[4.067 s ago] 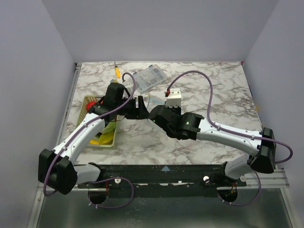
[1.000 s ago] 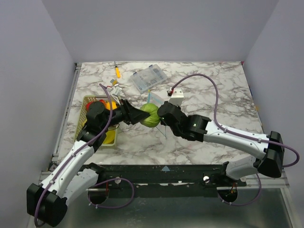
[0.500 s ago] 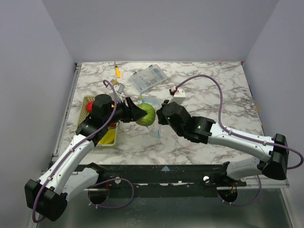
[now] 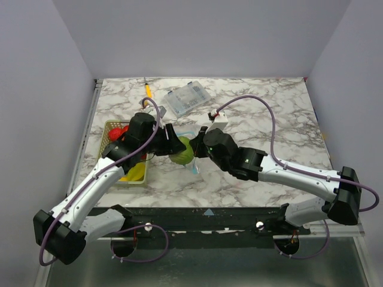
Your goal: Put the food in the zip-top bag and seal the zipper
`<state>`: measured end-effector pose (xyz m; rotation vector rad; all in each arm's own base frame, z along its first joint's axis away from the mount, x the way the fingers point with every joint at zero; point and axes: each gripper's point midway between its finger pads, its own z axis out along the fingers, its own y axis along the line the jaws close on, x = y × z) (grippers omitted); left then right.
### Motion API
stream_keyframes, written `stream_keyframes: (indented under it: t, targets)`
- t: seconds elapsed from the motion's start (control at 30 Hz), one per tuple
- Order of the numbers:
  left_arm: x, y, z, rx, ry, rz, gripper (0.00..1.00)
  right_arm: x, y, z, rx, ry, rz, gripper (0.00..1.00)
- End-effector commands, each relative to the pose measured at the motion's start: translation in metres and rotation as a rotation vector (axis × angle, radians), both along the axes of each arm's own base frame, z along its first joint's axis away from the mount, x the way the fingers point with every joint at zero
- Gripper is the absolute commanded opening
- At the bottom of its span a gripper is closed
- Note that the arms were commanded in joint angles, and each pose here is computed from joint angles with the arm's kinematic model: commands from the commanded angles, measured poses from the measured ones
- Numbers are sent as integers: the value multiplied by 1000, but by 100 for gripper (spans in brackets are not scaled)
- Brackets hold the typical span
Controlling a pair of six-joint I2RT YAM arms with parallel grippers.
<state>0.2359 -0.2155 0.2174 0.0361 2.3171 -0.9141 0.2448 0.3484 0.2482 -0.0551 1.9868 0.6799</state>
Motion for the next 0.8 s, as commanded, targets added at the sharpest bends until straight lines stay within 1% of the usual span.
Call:
stream_keyframes:
  t: [0.0, 0.23, 0.37, 0.47, 0.5, 0.57, 0.6, 0.63, 0.7, 0.77]
  targets:
    - [1, 2, 17, -16, -20, 43, 55, -1, 12, 7, 49, 11, 16, 1]
    - [-3, 1, 34, -82, -39, 67, 75, -3, 11, 3, 101, 71, -19, 1]
    - [-8, 1, 42, -116, -31, 77, 82, -2, 10, -1, 128, 102, -38, 0]
    - [-10, 0, 50, -167, -46, 83, 82, -3, 9, -7, 159, 143, -42, 1]
    - [-10, -1, 52, -181, -52, 88, 80, -2, 8, -9, 168, 155, -46, 0]
    - [-8, 1, 52, -190, -53, 106, 67, -3, 8, -8, 172, 157, -45, 0]
    - [-6, 2, 50, -181, -57, 117, 54, -3, 7, -8, 173, 156, -45, 0]
    - [-4, 5, 46, -160, -58, 133, 44, -3, 7, -6, 172, 149, -40, 1]
    - [0, 9, 37, -111, -48, 147, 33, -5, 13, 5, 159, 104, 22, 1]
    - [3, 10, 29, -79, -22, 155, 27, -6, 19, 10, 144, 94, 58, 1]
